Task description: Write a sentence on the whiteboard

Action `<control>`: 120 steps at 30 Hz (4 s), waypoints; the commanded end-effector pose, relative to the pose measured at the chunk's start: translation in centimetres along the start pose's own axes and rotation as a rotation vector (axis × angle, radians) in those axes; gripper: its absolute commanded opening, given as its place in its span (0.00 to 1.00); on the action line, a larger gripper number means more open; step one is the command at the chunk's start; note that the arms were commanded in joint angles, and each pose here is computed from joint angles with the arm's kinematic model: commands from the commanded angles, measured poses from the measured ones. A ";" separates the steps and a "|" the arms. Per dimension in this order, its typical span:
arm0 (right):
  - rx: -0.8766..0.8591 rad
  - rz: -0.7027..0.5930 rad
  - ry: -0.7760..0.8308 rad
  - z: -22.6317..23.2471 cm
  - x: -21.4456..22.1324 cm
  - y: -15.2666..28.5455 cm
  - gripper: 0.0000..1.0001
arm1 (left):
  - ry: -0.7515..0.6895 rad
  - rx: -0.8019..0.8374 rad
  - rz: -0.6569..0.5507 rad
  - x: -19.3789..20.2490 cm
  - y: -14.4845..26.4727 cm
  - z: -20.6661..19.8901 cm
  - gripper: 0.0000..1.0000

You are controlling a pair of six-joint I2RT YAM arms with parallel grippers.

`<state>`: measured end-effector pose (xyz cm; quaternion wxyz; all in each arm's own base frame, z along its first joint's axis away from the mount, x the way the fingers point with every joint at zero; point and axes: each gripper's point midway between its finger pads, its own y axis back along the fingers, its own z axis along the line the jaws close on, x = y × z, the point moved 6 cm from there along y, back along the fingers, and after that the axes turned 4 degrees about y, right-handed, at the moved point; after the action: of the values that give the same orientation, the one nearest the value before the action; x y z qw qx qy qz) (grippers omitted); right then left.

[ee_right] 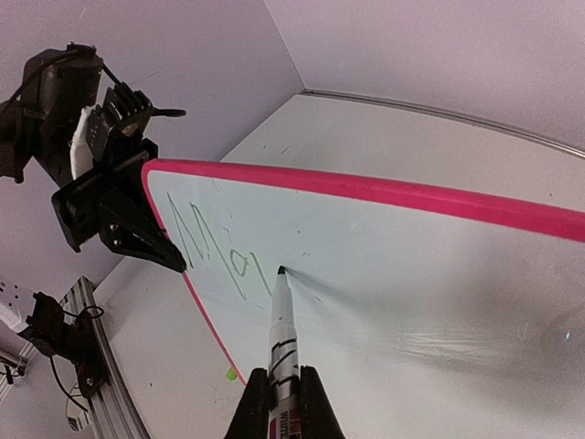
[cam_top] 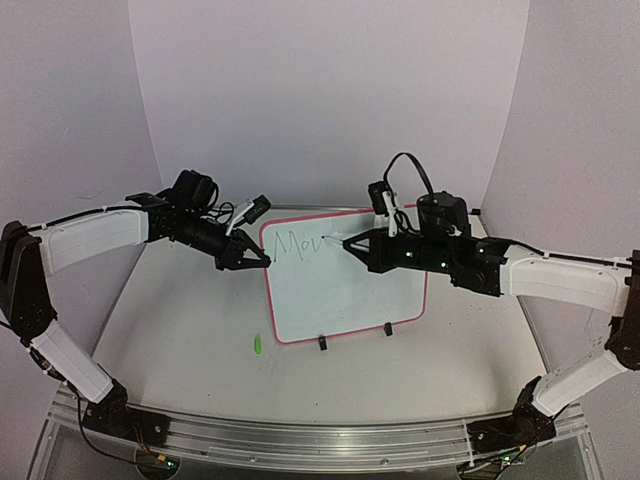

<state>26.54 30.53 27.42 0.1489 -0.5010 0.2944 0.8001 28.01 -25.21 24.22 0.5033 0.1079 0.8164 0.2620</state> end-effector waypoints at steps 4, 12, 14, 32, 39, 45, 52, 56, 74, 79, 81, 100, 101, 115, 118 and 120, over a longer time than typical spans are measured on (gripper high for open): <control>-0.056 -0.093 0.010 1.3 -2.2 2.5 0.00 | -0.041 -0.063 0.009 0.2 0.3 0.6 0.00; -0.031 -0.035 -0.020 0.4 -0.3 1.1 0.00 | -0.039 -0.061 0.013 0.3 0.2 0.7 0.00; -0.023 -0.033 -0.021 0.2 -0.2 0.9 0.00 | -0.038 -0.060 0.012 0.3 0.2 0.7 0.00; 0.072 -0.047 -0.032 -1.0 0.1 0.7 0.00 | -0.036 -0.062 0.016 0.4 0.1 0.8 0.00; 0.090 -0.069 -0.034 -1.0 -0.3 1.6 0.00 | -0.036 -0.062 0.015 0.4 0.1 0.8 0.00; 0.075 -0.082 -0.014 -0.7 -0.9 1.7 0.00 | -0.035 -0.061 0.016 0.4 0.1 0.8 0.00; 0.038 -0.077 0.010 -0.2 -1.5 0.9 0.00 | -0.033 -0.061 0.019 0.5 0.1 0.9 0.00; 0.029 -0.068 0.010 -0.2 -1.3 0.5 0.00 | -0.034 -0.061 0.019 0.5 0.1 0.8 0.00; 0.028 0.004 -0.042 -0.9 1.4 -0.4 0.00 | -0.036 -0.062 0.017 0.4 0.1 0.8 0.00; 0.038 0.008 -0.050 -1.1 1.9 -0.1 0.00 | -0.035 -0.061 0.018 0.4 0.1 0.8 0.00; 0.042 0.007 -0.051 -1.1 1.9 -0.1 0.00 | -0.035 -0.061 0.018 0.4 0.1 0.9 0.00; 0.095 -0.039 -0.045 -1.4 1.1 1.2 0.00 | -0.036 -0.062 0.017 0.4 0.2 0.8 0.00; 0.094 -0.037 -0.045 -1.4 1.1 1.1 0.00 | -0.037 -0.062 0.016 0.4 0.2 0.8 0.00; 0.025 -0.046 -0.025 -0.4 0.6 2.0 0.00 | -0.036 -0.065 0.018 0.4 0.2 0.8 0.00; -0.007 -0.063 -0.019 0.2 0.0 2.9 0.00 | -0.036 -0.063 0.017 0.4 0.2 0.8 0.00; -0.020 -0.073 -0.020 0.5 -0.3 3.6 0.00 | -0.035 -0.064 0.016 0.3 0.2 0.8 0.00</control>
<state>25.45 28.84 26.33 0.1657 -0.4847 0.3024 0.8038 28.02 -25.21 24.22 0.5043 0.1082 0.8157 0.2620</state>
